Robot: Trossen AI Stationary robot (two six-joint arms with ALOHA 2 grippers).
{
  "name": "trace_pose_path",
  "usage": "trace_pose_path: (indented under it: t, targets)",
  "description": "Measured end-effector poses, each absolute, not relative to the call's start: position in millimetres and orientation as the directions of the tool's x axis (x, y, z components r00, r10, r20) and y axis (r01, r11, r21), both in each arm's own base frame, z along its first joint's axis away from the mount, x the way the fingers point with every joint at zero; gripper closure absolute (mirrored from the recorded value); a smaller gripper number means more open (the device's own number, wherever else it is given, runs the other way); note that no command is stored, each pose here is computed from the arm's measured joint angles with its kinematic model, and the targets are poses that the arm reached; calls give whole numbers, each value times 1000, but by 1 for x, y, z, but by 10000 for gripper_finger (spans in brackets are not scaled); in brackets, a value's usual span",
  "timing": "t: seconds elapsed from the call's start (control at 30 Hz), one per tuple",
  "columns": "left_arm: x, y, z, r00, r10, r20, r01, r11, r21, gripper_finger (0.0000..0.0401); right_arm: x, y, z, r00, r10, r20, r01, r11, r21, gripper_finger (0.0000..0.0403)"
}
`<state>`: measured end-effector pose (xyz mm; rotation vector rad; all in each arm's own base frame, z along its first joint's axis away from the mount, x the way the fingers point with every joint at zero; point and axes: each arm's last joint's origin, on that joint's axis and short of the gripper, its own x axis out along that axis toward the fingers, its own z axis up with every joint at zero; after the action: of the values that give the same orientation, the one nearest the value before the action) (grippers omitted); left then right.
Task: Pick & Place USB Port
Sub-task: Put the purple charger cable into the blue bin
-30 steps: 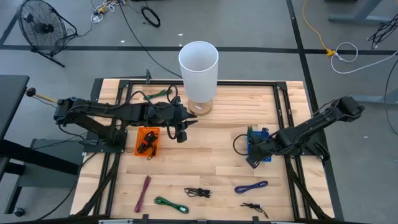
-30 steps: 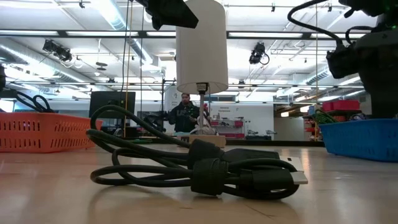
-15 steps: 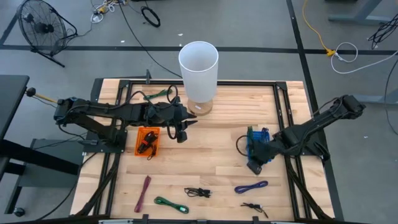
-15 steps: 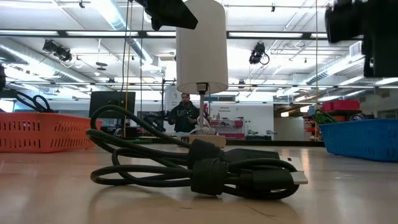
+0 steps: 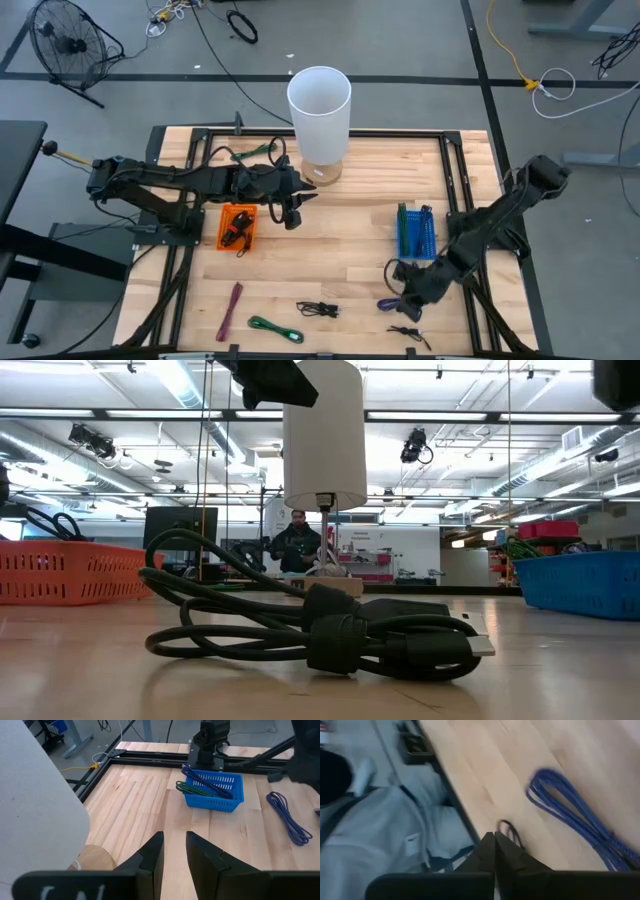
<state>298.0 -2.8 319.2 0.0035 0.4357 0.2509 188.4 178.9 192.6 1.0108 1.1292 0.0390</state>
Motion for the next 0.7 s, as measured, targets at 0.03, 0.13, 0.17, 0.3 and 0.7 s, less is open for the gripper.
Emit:
trace_pose_path:
  t: [0.03,0.13,0.17,0.3,0.7]
  targets:
    - [298,-3,319,876,241,-417,-240,969,57,314,187,181,188,460,483,-746,462,587,665,401]
    - [298,-3,319,877,241,-416,-240,969,57,314,187,186,174,430,440,-788,497,613,614,401]
    - [298,-3,319,877,242,-415,-240,969,57,314,188,186,171,426,430,-796,494,627,602,401]
    - [298,-3,320,879,242,-411,-240,969,56,314,195,189,170,441,357,-824,445,711,545,401]
    - [298,-3,320,880,241,-408,-240,969,55,314,212,202,194,510,413,-754,326,719,614,385]
